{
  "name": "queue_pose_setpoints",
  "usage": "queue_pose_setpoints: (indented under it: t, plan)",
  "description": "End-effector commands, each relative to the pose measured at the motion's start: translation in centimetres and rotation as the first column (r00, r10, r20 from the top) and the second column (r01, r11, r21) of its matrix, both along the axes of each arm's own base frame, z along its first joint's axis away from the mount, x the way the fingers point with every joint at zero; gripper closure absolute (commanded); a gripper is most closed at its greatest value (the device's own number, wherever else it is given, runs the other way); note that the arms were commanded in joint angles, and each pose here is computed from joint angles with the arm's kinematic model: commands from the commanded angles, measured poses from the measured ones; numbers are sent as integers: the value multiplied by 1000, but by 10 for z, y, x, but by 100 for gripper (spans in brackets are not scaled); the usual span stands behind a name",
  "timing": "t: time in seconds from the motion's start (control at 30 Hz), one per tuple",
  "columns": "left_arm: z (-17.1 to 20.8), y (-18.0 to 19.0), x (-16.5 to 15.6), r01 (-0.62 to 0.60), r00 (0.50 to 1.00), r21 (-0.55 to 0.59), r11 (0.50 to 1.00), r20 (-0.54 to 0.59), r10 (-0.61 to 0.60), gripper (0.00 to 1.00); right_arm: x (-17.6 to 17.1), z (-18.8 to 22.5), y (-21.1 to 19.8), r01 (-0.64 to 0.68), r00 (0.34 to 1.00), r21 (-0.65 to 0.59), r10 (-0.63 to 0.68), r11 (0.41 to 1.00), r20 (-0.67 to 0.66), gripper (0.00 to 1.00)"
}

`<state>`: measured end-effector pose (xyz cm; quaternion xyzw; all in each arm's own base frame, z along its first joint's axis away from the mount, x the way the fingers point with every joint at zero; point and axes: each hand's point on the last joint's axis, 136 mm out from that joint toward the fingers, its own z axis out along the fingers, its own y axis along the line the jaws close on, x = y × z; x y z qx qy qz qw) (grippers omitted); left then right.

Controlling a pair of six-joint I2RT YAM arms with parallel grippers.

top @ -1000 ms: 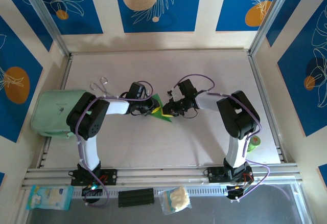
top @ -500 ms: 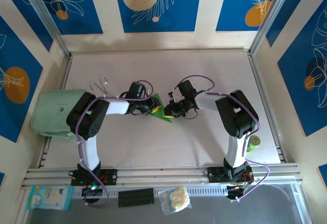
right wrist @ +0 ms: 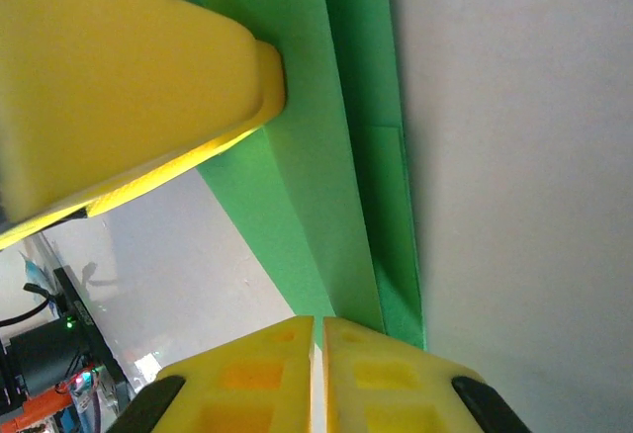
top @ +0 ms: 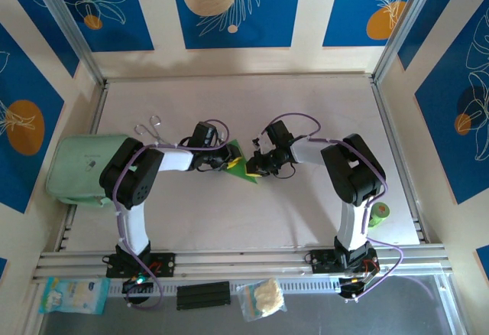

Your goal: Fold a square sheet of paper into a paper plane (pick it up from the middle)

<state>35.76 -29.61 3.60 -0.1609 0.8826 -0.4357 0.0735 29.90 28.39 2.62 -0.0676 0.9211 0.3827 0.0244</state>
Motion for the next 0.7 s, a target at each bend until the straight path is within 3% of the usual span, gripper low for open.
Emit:
queue_pose_setpoints:
  t: [0.0, 0.67]
  plan:
    - [-3, 0, 3, 1, 1000, -9, 1000, -12, -1, 70, -2, -7, -4, 2, 1000, -25, -3, 1000, -22, 88]
    - [-5, 2, 2, -1, 1000, -4, 1000, -13, 1, 66, 0, -13, -12, 17, 1000, -73, -18, 997, -14, 88]
